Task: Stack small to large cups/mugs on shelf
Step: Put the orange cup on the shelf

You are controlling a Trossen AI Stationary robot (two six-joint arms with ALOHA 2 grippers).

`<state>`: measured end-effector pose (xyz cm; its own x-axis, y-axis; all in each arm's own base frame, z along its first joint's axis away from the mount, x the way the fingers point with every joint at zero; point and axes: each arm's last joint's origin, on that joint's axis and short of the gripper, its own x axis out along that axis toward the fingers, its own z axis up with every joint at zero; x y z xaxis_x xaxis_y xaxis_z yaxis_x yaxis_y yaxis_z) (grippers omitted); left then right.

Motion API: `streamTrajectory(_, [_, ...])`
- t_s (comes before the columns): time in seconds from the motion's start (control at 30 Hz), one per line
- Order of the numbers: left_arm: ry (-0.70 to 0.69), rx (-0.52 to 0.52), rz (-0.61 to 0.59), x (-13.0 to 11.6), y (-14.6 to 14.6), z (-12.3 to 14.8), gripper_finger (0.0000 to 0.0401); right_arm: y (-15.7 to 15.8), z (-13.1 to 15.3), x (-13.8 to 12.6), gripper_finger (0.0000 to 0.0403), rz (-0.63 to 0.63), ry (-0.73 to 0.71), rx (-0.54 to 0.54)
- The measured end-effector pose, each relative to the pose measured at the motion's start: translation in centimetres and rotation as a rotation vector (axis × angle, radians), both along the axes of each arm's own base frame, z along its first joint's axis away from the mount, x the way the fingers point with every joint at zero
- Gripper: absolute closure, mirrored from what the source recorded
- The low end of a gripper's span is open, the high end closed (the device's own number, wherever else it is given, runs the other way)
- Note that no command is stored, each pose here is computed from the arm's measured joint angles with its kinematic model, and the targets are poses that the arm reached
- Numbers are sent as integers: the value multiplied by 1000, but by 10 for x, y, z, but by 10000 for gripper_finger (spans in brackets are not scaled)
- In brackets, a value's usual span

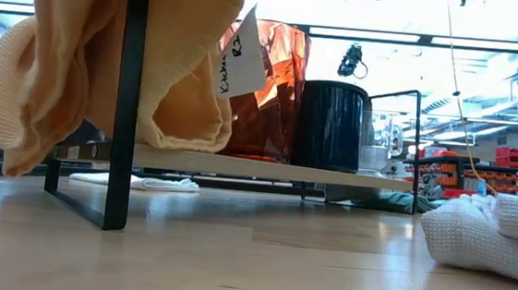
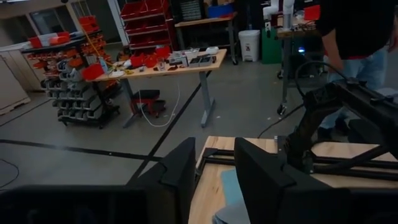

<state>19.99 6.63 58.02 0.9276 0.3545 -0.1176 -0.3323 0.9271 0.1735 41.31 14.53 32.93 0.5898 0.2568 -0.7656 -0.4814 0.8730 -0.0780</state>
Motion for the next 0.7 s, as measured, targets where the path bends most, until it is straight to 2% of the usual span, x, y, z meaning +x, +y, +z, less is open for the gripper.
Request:
streamTrajectory(0.23, [0,1,0,0,0,0,286,-4,-5,4,400,43,7,-10])
streamTrajectory(0.7, [-1,0,0,0,0,0,282,-2,-34,16,400,118,74,-62])
